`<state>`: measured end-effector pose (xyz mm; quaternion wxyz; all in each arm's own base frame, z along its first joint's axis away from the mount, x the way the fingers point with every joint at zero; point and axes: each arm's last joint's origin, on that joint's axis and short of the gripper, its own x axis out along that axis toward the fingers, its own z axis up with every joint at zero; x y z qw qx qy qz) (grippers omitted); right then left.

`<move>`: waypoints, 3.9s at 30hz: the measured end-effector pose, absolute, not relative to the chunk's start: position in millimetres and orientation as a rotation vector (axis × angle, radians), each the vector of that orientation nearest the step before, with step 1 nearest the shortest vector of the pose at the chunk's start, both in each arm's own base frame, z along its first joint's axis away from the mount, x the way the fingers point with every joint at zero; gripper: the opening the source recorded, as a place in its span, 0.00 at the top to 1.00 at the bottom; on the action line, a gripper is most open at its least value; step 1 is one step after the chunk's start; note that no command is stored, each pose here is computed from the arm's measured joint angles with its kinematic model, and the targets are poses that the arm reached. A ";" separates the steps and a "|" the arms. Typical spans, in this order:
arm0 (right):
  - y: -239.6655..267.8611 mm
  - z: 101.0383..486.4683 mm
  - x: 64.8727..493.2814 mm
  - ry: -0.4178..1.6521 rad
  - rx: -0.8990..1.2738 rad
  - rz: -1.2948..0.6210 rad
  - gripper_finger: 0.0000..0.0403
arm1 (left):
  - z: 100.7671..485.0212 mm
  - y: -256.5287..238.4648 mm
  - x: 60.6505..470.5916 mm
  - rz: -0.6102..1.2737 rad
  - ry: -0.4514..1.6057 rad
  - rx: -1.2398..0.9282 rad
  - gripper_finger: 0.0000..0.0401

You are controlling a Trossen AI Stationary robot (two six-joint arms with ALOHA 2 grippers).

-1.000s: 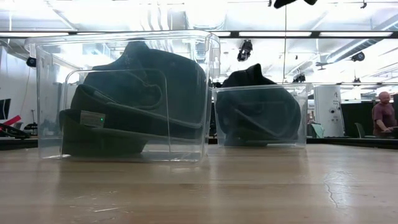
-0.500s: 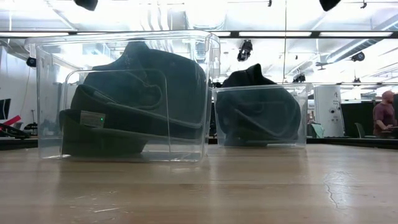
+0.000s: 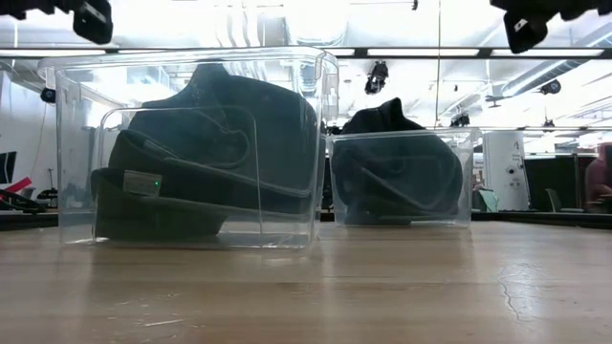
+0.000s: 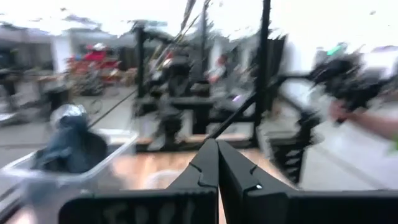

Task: Pick & Place hat
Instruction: Return to Home Position

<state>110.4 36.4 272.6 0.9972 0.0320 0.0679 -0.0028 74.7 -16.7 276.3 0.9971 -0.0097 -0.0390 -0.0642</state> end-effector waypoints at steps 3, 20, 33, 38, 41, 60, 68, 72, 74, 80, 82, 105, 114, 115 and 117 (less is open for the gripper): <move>37.3 259.7 107.8 0.083 0.086 0.071 0.98 | 272.6 -16.6 68.1 -0.189 -0.117 -0.048 1.00; 35.9 187.3 99.0 -0.041 0.093 0.160 0.98 | 229.2 -19.9 82.2 -0.172 -0.181 -0.110 1.00; 32.8 171.3 97.1 -0.038 0.060 0.140 0.98 | 199.0 -22.6 90.0 -0.186 -0.086 -0.102 1.00; 31.8 168.1 98.5 -0.004 0.052 0.138 0.98 | 187.5 -23.6 92.7 -0.195 -0.083 -0.100 1.00; 32.1 164.6 99.0 0.035 0.070 0.145 0.98 | 179.8 -24.5 94.4 -0.207 -0.079 -0.092 1.00; 30.6 160.4 100.1 0.084 0.157 0.119 0.98 | 166.4 -23.6 96.5 -0.166 0.008 -0.113 1.00; 30.6 160.4 100.1 0.084 0.153 0.119 0.98 | 166.8 -23.5 96.5 -0.164 0.002 -0.115 1.00; 30.6 160.4 100.1 0.084 0.151 0.119 0.98 | 166.8 -23.5 96.5 -0.164 0.002 -0.112 1.00; 30.6 160.4 100.1 0.084 0.152 0.119 0.98 | 166.8 -23.5 96.5 -0.164 0.002 -0.111 1.00; 30.6 160.4 100.1 0.084 0.151 0.118 0.98 | 166.8 -23.5 96.5 -0.164 0.002 -0.111 1.00; 30.6 160.4 100.2 0.084 0.150 0.118 0.98 | 166.8 -23.5 96.5 -0.164 0.001 -0.111 1.00; 30.6 160.5 100.1 0.084 0.151 0.118 0.98 | 166.9 -23.5 96.5 -0.164 0.001 -0.110 1.00; 30.6 160.5 100.1 0.084 0.152 0.118 0.98 | 166.8 -23.5 96.5 -0.164 0.001 -0.110 1.00; 30.6 160.5 100.1 0.084 0.151 0.118 0.98 | 166.9 -23.5 96.5 -0.164 0.001 -0.110 1.00; 30.6 160.5 100.2 0.084 0.151 0.118 0.98 | 166.8 -23.5 96.5 -0.165 0.001 -0.110 1.00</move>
